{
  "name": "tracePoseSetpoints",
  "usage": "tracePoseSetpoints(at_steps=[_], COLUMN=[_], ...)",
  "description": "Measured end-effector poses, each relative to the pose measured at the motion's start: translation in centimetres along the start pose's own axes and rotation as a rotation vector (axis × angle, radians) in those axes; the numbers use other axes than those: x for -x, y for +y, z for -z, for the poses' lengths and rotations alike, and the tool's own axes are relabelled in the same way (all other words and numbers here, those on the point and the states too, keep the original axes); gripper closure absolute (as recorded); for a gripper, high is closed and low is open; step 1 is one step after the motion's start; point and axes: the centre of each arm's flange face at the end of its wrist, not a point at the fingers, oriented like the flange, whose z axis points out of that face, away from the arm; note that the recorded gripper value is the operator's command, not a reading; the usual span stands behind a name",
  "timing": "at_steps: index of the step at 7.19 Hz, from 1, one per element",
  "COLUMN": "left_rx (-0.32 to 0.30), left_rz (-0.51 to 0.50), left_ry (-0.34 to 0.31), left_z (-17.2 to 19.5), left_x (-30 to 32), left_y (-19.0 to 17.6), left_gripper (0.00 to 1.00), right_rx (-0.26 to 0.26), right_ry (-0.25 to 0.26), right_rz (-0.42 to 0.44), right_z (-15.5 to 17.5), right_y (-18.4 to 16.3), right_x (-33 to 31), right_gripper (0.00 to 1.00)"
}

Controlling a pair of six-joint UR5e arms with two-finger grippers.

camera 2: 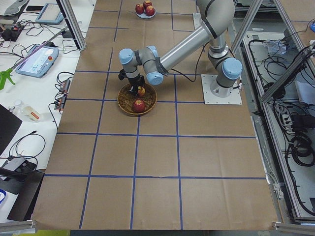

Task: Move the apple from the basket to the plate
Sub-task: 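Lower the left gripper and close it on the red-yellow apple, then lift the apple with the left gripper and carry it toward the table center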

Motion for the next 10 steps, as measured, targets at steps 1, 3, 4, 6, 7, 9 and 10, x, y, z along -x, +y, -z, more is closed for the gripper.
tracePoseSetpoints(at_steps=[1, 3, 4, 6, 7, 9, 10], left_rx=[-0.010, -0.015, -0.016, -0.030, -0.045, -0.064, -0.071], left_rz=[0.006, 0.027, 0.034, 0.065, 0.082, 0.115, 0.142], left_ry=[-0.017, -0.036, -0.046, -0.066, -0.079, -0.088, -0.085], left_z=[1.2, 5.2, 7.2, 9.3, 10.3, 10.9, 10.7], left_x=[-0.2, -2.4, -4.6, -8.9, -12.0, -17.9, -20.5], left_y=[-0.5, -2.2, -3.2, -4.3, -5.2, -7.2, -8.0], left_gripper=[0.66, 0.66, 0.66, 0.66, 0.66, 0.66, 0.66], right_rx=[0.000, 0.000, -0.001, -0.001, -0.001, -0.001, -0.001], right_ry=[0.000, 0.000, 0.000, 0.000, 0.000, 0.000, 0.000], right_rz=[0.000, 0.000, 0.000, -0.001, -0.001, -0.001, -0.001], right_z=[0.0, 0.0, 0.0, 0.0, 0.0, 0.0, 0.0], right_y=[0.0, 0.0, 0.0, 0.0, 0.0, 0.0, 0.0], right_x=[0.0, 0.0, 0.0, 0.0, 0.0, 0.0, 0.0], right_gripper=[0.00, 0.00, 0.00, 0.00, 0.00, 0.00, 0.00])
